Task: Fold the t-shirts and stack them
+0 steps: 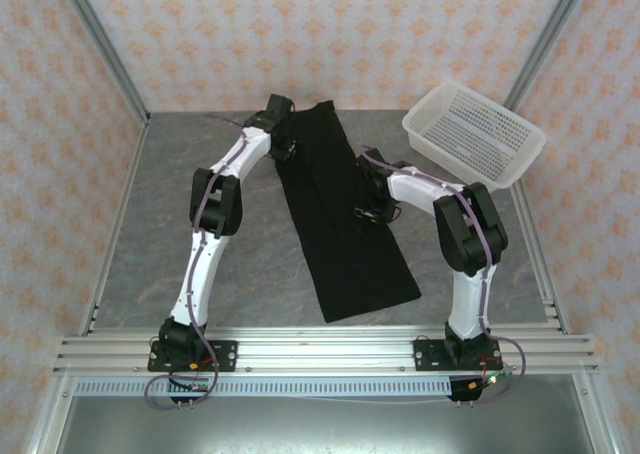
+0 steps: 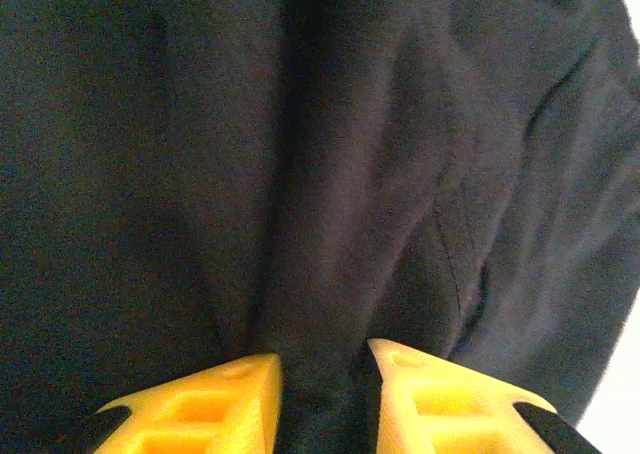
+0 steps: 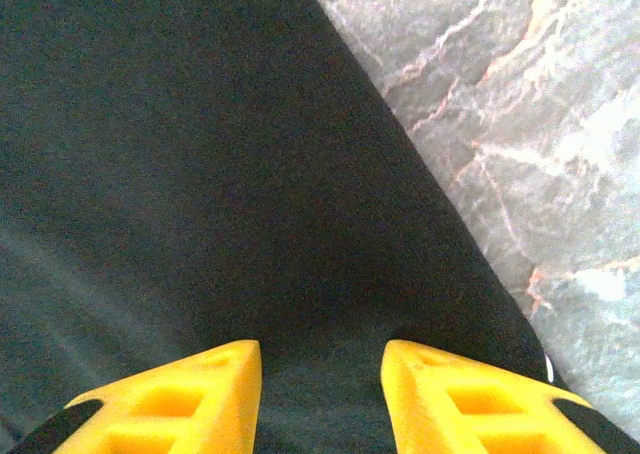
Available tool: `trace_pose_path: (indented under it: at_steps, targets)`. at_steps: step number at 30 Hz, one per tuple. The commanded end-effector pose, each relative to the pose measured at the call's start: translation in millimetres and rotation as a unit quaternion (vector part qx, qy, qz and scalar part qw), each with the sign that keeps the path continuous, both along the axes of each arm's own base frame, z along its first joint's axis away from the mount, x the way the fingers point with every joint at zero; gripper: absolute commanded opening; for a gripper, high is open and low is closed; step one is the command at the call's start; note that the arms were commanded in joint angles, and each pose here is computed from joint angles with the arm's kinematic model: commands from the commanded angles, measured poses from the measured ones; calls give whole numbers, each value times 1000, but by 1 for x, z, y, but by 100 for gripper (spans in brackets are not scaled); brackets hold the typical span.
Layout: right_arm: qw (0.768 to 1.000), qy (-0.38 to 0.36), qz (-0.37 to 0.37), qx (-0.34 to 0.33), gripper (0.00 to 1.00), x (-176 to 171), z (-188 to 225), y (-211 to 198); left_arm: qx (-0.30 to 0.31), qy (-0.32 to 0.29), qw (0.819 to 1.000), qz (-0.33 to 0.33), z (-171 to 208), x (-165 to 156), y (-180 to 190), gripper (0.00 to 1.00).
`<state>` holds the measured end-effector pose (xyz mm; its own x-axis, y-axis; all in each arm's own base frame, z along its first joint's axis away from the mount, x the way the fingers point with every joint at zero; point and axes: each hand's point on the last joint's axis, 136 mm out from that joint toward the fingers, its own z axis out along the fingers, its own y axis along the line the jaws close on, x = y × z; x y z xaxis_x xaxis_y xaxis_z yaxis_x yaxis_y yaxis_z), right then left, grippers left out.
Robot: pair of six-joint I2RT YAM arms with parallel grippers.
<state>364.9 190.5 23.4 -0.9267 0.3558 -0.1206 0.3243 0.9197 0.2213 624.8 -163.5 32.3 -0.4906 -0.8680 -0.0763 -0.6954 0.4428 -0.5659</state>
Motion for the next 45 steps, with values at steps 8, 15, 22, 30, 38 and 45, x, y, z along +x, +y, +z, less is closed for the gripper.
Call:
trace_pose_path:
  at_steps: [8,15,22,30,38,45]
  targets:
    - [995,67,-78,17,40,-53,-20,29,-44,9,998,-48,-55,10,-34,32]
    - [996,48,-70,-28,41,-34,-12,15,-64,-33,996,-55,-38,28,-43,35]
    - [998,-12,-59,-19,51,-13,38,9,-10,-90,994,-65,79,21,-16,62]
    - [999,-37,-33,6,57,-35,94,0,77,-11,986,-147,127,-106,18,65]
    - [995,36,-12,91,57,-130,87,-10,85,183,933,-299,68,-322,47,64]
    - [986,121,41,108,57,-200,51,-4,0,201,924,-324,31,-434,13,66]
